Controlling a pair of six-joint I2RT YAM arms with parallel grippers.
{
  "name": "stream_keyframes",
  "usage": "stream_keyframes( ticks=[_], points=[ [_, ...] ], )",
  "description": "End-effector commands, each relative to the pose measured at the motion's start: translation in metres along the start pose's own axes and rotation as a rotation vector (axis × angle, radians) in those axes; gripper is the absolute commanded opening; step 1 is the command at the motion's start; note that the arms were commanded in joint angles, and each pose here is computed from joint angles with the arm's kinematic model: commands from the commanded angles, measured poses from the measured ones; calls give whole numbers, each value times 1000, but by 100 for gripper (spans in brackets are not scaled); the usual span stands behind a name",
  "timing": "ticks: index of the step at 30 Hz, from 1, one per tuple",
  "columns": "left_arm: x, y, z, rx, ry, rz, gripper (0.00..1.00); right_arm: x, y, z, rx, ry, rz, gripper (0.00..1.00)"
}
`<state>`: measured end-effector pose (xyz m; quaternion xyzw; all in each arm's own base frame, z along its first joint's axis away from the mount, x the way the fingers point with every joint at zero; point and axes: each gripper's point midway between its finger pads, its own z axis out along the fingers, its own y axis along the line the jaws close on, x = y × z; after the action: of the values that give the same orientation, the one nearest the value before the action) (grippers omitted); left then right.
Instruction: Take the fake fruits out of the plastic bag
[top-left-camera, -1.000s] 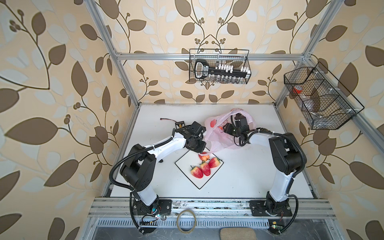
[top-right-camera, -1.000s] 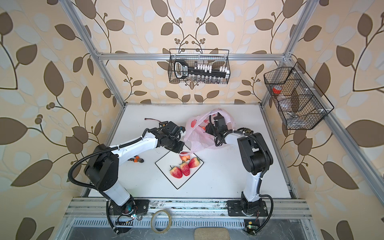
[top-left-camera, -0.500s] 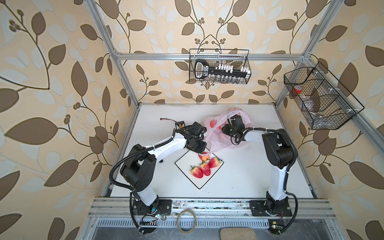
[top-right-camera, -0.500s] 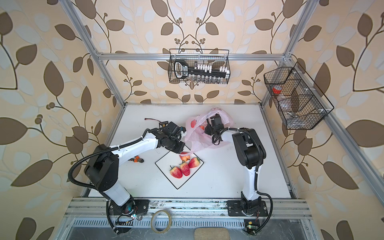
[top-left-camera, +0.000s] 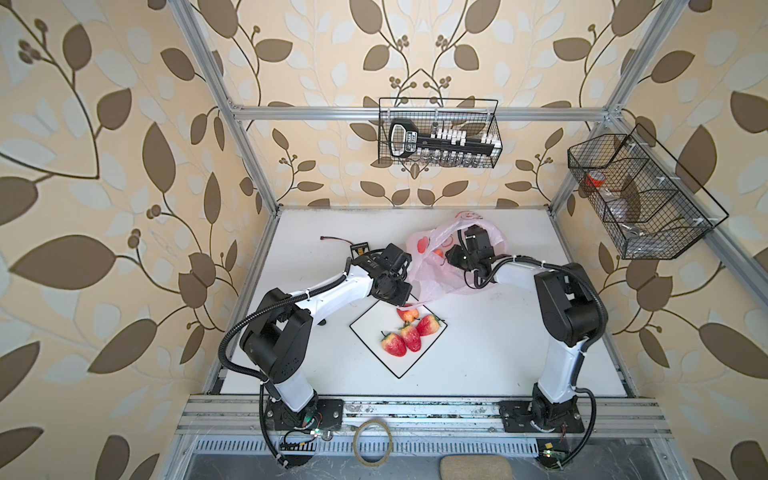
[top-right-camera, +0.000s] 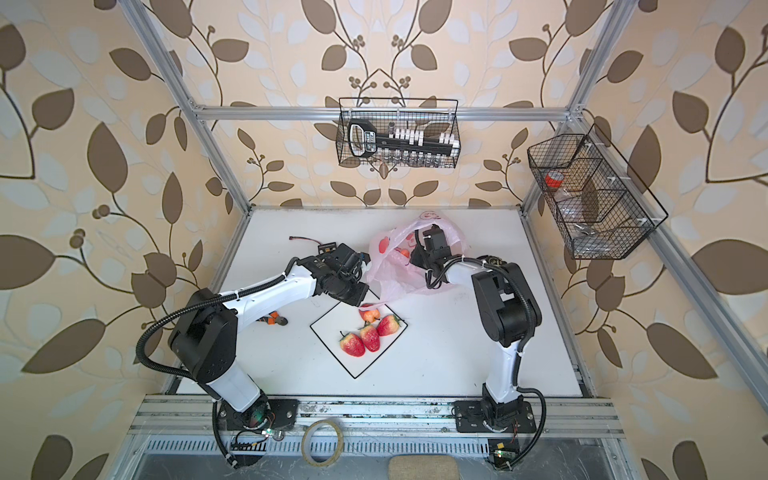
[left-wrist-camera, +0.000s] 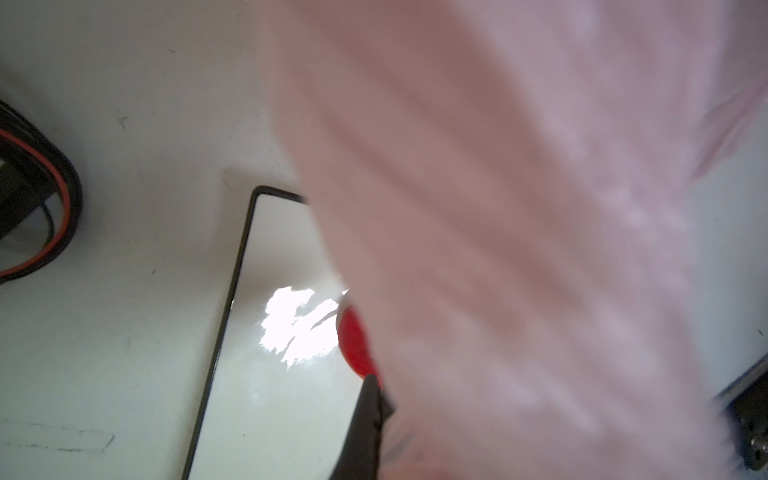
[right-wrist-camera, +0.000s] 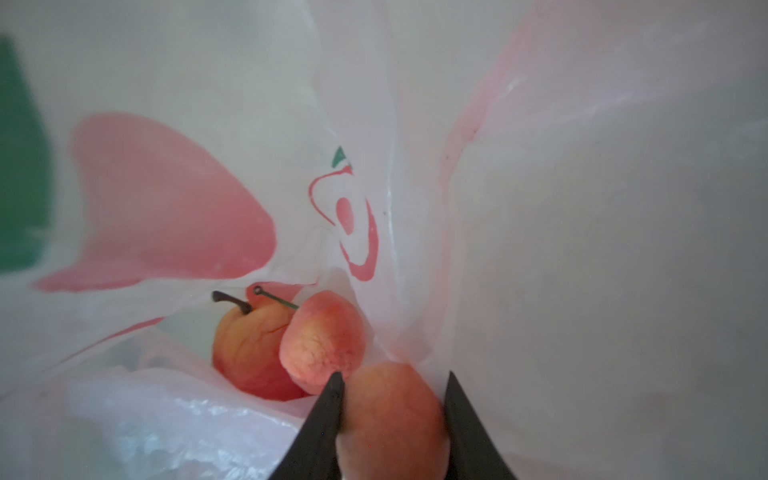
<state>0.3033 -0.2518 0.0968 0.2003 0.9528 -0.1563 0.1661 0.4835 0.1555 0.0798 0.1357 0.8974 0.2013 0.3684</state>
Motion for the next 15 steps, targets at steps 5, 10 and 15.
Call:
stream_keyframes(
  ticks=[5,10,15],
  points=[
    [-21,-6,-10,0,-43,-6,0,-22,6,-42,-112,-80,18,34],
    [-28,-5,-9,5,-50,-10,0,-23,20,-62,-221,-84,8,35],
    [-33,1,-11,10,-56,-27,0,-16,14,-70,-222,-67,4,35]
  ],
)
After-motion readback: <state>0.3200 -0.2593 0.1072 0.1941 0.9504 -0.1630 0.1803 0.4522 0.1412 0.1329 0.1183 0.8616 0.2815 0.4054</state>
